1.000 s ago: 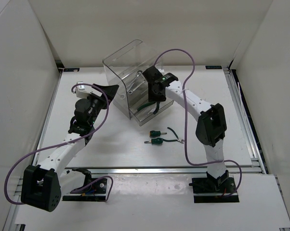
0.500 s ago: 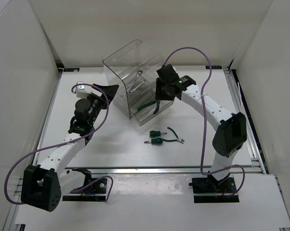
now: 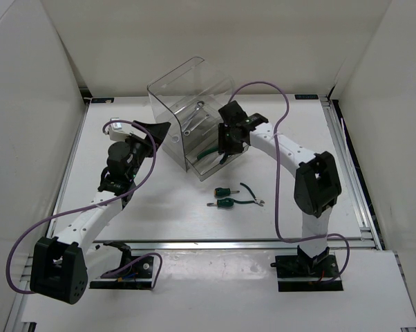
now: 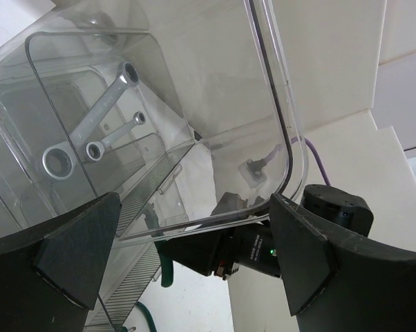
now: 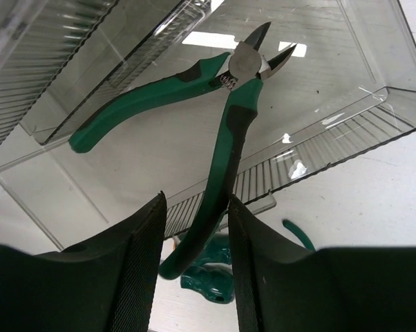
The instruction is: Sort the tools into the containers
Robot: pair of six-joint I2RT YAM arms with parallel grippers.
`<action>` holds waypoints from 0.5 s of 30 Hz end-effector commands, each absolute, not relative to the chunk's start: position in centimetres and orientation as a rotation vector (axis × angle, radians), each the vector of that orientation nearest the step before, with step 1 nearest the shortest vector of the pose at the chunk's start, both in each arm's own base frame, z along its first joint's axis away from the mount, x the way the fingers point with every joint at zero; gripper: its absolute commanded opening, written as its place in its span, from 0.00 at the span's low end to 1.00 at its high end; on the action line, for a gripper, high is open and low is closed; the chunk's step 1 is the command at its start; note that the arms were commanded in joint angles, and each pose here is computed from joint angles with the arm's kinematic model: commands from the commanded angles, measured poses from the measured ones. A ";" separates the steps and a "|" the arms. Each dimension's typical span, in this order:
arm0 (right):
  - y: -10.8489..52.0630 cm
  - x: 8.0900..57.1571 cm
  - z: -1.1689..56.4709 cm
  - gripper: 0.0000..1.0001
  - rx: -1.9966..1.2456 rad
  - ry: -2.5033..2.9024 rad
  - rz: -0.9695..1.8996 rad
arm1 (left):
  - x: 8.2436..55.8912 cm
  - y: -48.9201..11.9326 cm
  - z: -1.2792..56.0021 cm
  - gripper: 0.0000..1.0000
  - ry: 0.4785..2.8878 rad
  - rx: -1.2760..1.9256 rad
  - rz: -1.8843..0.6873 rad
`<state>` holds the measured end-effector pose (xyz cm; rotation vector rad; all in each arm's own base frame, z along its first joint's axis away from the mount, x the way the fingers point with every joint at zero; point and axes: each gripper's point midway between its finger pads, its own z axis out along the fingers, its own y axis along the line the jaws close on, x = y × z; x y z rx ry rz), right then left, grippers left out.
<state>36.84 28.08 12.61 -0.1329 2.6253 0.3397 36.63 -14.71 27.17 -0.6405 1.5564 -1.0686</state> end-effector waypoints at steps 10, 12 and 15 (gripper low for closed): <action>28.6 38.0 11.2 0.28 -0.139 2.653 0.399 | 36.8 -14.6 28.2 0.99 1.536 -0.642 -1.068; 28.8 38.1 11.2 0.18 -0.143 2.650 0.414 | 36.8 -14.6 28.3 0.99 1.532 -0.644 -1.065; 29.6 38.8 12.5 0.03 -0.118 2.588 0.479 | 36.8 -14.6 28.5 0.99 1.531 -0.641 -1.069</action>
